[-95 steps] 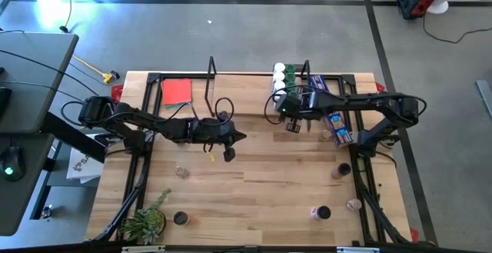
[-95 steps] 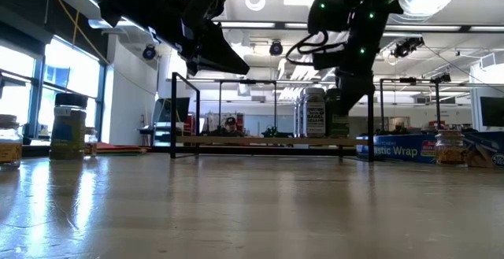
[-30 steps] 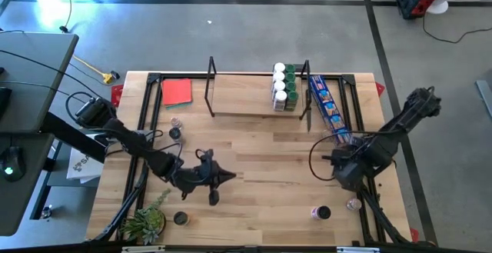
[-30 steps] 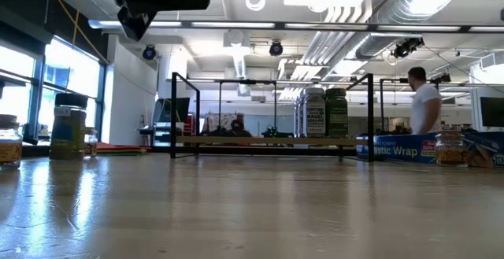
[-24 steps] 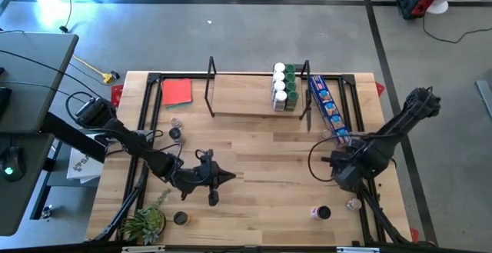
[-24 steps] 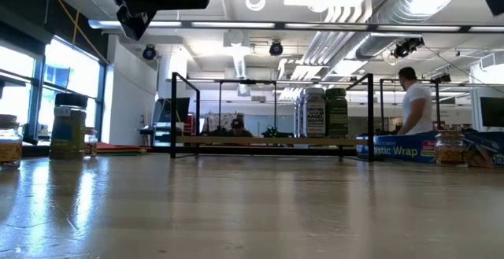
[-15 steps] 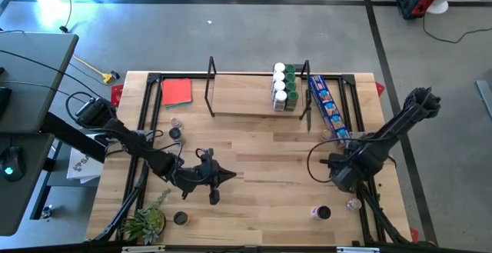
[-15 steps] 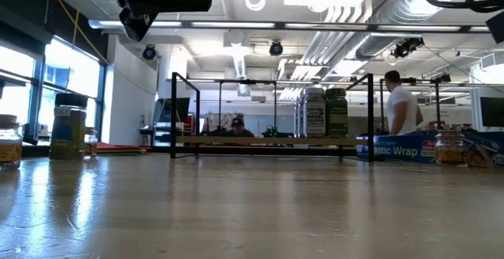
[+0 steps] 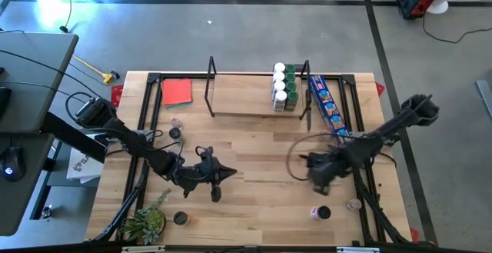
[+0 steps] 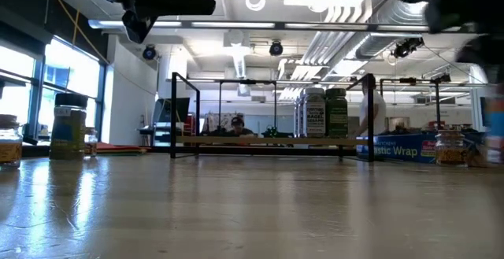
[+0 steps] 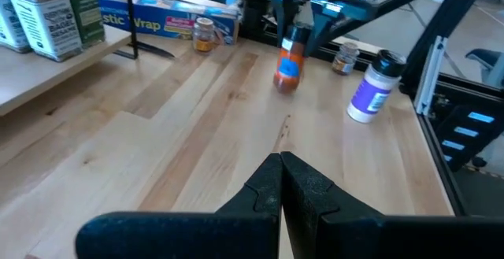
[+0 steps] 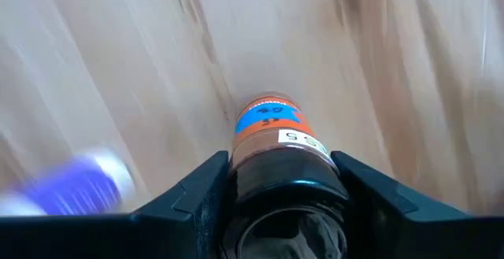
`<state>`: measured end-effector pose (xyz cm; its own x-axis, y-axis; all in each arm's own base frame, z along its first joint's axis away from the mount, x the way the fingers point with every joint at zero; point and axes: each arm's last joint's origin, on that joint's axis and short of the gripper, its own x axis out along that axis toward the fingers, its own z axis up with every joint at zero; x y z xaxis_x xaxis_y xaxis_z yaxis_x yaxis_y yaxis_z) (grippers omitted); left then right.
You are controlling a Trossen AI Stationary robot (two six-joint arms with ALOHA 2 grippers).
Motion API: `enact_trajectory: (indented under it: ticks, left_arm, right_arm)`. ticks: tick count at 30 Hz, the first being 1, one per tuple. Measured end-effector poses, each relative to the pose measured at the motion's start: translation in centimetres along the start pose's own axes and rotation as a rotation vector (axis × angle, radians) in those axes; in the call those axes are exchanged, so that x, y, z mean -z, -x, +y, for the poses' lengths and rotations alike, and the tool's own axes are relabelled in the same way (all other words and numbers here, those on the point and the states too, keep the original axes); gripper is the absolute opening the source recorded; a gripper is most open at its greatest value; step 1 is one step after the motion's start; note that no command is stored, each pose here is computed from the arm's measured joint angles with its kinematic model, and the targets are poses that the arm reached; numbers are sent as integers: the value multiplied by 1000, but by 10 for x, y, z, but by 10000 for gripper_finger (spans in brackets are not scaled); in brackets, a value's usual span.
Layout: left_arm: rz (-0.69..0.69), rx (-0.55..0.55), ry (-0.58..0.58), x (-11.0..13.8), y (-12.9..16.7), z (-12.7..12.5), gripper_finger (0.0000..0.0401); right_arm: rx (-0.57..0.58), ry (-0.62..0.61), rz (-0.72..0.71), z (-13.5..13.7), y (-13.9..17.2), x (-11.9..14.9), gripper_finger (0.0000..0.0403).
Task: Shelf spices
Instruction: Put the top right black seasoning bottle on the shelf
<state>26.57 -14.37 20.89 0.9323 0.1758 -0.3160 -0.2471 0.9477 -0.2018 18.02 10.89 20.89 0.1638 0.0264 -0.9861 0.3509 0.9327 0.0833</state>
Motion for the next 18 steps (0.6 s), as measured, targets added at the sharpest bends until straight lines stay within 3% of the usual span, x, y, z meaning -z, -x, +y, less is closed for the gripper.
enact_trajectory:
  ticks: [5,11,18]
  left_arm:
    - [-5,-20,31,-3,-4,5,0]
    - [-2,-21,35,-4,-6,7,0]
    - [5,1,29,-1,-2,2,0]
  right_arm:
    - [47,39,-37,8,-8,-69,185]
    - [89,174,-14,10,-31,-151,185]
    - [78,315,-74,16,-33,-212,196]
